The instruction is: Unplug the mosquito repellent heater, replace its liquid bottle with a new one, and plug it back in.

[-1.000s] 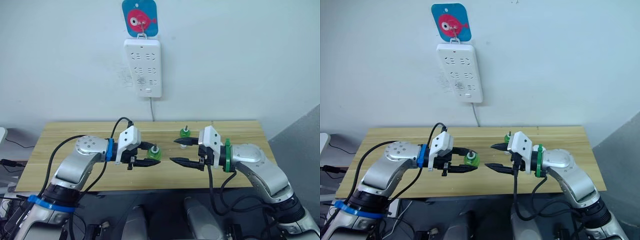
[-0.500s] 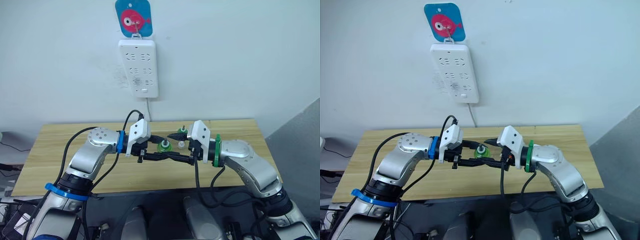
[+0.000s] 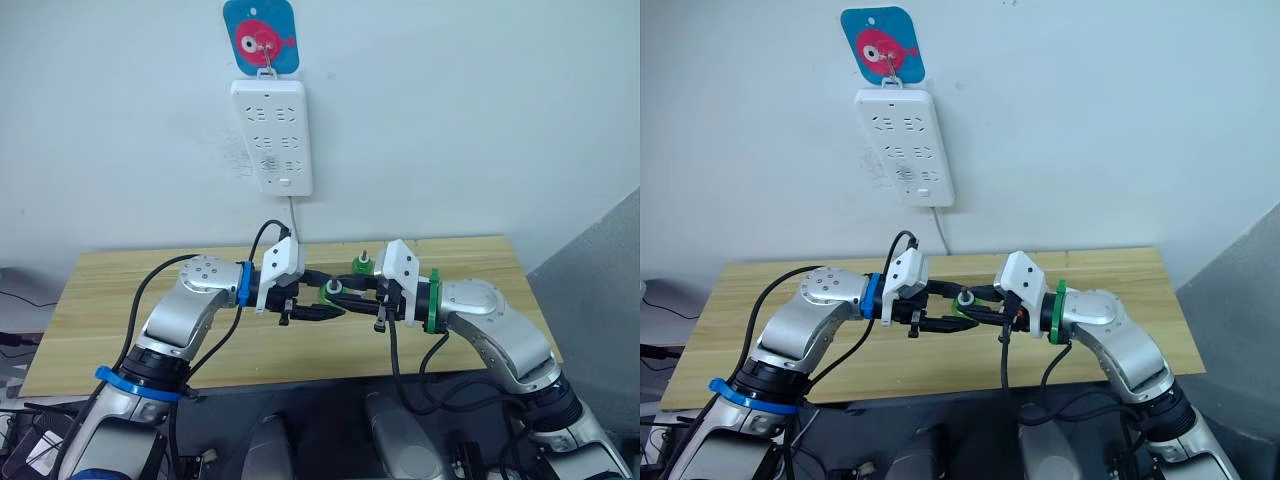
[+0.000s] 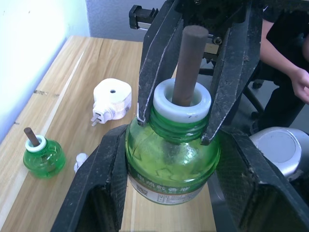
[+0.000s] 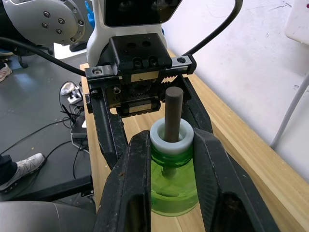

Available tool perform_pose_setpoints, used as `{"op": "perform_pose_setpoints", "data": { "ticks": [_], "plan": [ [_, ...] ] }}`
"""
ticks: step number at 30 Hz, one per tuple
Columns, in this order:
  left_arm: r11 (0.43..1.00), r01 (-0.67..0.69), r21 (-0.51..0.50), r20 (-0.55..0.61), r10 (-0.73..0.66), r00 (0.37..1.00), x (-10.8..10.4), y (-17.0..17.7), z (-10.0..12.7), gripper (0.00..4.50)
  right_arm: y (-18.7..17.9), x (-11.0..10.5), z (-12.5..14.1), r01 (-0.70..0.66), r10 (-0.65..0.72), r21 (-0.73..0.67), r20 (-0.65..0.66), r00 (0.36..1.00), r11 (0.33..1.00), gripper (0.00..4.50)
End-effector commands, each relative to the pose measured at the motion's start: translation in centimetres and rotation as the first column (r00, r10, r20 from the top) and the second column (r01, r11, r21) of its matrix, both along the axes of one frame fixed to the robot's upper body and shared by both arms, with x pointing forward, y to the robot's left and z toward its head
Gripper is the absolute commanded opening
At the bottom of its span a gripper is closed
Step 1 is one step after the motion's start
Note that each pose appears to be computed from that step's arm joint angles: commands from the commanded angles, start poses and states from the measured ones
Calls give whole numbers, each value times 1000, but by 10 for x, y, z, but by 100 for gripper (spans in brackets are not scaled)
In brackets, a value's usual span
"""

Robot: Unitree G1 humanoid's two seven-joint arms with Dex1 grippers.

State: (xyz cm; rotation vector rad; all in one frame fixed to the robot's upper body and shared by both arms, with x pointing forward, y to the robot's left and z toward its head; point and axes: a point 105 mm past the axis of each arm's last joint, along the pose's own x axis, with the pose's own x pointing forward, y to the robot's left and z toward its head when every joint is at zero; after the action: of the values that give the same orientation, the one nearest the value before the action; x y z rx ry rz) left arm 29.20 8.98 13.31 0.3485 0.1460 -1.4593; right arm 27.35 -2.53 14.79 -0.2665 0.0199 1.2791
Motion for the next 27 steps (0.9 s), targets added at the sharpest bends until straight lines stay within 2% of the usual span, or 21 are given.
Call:
{"op": "perform_pose_setpoints", "data": {
  "ticks": [1,3,4,6,7,8,12,16,22,27],
  "plan": [
    [997,49,-61,64,-45,997,-5,-9,19,223,2,-2,8,-30,29,11,23,999,1000,81],
    [999,4,-39,64,-1,998,1,-3,15,223,-3,0,12,-23,22,23,28,999,999,81],
    [1000,-18,-25,68,20,998,4,1,12,297,-7,1,14,-16,15,30,27,1000,999,81],
    [997,-70,-16,3,70,998,7,10,5,352,-16,3,20,2,-3,68,7,1000,998,81],
    [996,-89,-28,-46,88,995,6,13,3,358,-20,4,23,14,-13,92,-12,1000,996,81],
    [994,-99,-35,-79,96,992,5,15,2,358,-22,4,25,21,-19,107,-25,1000,994,81],
    [966,-208,-153,-340,146,929,-2,18,8,358,-38,9,40,134,-77,285,-201,977,949,81],
    [899,-316,-302,-495,136,858,-5,8,25,358,-45,8,45,252,-56,434,-416,908,865,81],
    [837,-363,-410,-642,19,767,-19,-4,43,358,-45,2,53,321,21,519,-549,836,792,81],
    [748,-458,-481,-716,-34,697,-16,-12,50,358,-45,4,67,359,112,596,-608,786,718,81]
  ]
}}
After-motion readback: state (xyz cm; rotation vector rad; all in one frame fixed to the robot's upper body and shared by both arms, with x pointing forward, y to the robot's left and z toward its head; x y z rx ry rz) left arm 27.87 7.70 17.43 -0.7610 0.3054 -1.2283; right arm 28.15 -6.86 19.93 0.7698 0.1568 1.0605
